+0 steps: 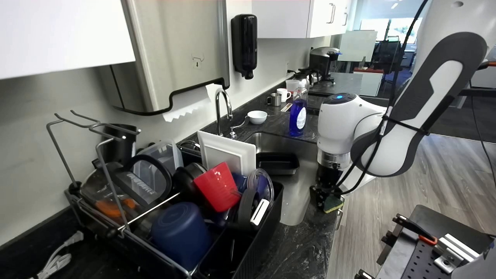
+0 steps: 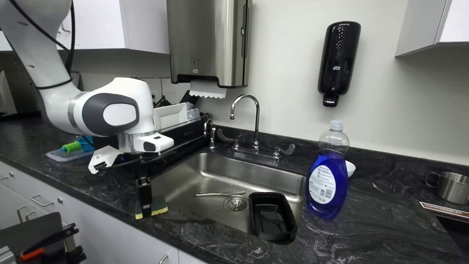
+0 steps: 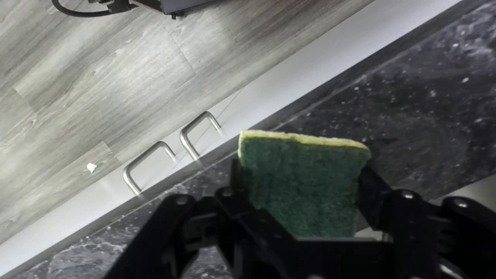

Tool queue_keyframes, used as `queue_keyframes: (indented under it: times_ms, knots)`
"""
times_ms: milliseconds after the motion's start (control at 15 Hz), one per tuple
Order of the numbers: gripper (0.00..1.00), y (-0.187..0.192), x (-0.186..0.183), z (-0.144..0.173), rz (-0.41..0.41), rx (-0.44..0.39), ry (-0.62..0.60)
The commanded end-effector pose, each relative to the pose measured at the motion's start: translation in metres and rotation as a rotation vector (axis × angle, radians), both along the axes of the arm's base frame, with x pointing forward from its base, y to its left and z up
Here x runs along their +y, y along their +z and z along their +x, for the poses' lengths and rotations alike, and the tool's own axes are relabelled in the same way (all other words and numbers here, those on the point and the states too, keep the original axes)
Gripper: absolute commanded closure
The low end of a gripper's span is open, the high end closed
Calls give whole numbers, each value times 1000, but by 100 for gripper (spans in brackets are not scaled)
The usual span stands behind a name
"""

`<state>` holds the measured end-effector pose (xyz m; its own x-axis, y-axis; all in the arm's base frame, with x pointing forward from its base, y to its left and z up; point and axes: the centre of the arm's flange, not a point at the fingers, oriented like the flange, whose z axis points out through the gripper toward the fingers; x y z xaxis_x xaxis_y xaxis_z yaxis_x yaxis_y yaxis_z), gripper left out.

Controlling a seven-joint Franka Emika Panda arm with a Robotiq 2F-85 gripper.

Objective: Use the sponge to wipe the counter.

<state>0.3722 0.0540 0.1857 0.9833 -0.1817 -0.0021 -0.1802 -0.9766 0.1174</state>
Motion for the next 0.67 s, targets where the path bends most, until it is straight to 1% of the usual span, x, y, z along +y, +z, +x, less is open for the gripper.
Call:
queue_keyframes:
  times_ms: [0,200,600]
  knots:
    - [56,-17,32,-23,11,36,117]
    - [56,-19,38,-24,11,39,139]
    - [56,-24,2,-17,-13,47,63]
